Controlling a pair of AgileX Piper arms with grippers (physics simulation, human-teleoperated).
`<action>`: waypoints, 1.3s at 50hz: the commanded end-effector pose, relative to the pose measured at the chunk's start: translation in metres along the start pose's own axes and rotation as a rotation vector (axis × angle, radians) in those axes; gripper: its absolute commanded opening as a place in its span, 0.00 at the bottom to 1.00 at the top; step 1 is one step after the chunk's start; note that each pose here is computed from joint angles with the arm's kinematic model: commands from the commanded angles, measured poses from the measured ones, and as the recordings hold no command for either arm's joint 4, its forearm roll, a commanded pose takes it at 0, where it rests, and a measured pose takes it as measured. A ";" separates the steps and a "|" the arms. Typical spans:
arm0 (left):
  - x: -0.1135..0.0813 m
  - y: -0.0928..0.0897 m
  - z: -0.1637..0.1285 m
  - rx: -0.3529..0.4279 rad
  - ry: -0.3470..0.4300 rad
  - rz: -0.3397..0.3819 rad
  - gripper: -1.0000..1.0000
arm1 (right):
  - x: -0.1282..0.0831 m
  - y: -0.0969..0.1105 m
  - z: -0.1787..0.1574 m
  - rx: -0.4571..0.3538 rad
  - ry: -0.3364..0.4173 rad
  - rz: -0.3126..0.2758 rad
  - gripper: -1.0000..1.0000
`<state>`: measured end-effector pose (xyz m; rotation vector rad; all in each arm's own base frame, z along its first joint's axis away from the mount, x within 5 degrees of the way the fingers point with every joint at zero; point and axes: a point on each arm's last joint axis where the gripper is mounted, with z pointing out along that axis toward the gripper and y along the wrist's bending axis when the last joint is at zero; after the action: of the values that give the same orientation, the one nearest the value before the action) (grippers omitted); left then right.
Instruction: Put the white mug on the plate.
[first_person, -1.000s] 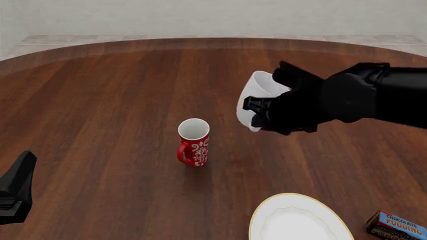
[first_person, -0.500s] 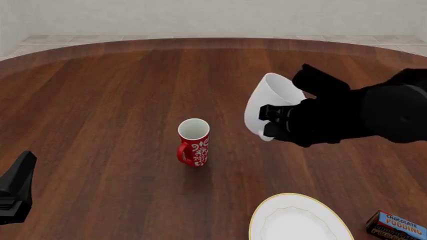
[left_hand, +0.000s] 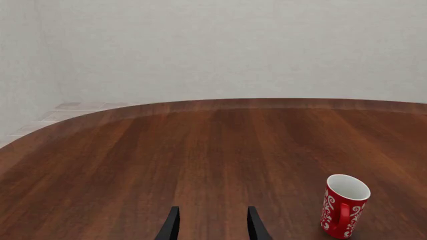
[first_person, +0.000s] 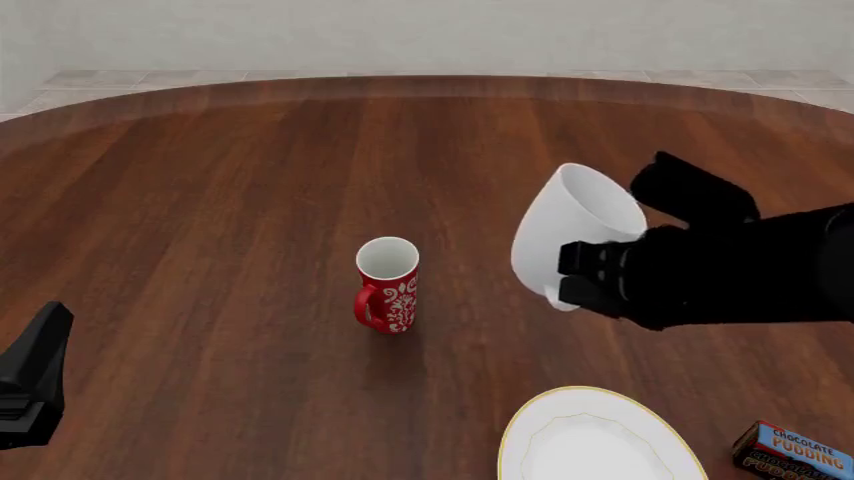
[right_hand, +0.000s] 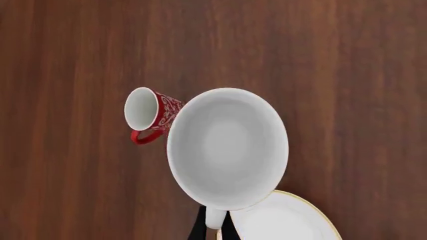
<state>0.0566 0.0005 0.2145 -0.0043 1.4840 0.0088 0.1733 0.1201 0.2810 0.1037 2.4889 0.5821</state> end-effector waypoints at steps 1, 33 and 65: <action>0.000 0.000 0.000 0.000 0.000 0.000 1.00 | 0.009 -0.007 -0.016 -0.003 -0.003 -0.003 0.00; 0.000 0.000 0.000 0.000 0.000 0.000 1.00 | 0.044 -0.020 -0.033 -0.013 0.069 -0.062 0.00; 0.000 0.000 0.000 0.000 0.000 0.000 1.00 | 0.080 -0.044 -0.035 0.002 0.138 -0.084 0.00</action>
<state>0.0566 0.0005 0.2145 -0.0042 1.4840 0.0088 0.0972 0.0878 0.2519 -0.0378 2.5986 0.5722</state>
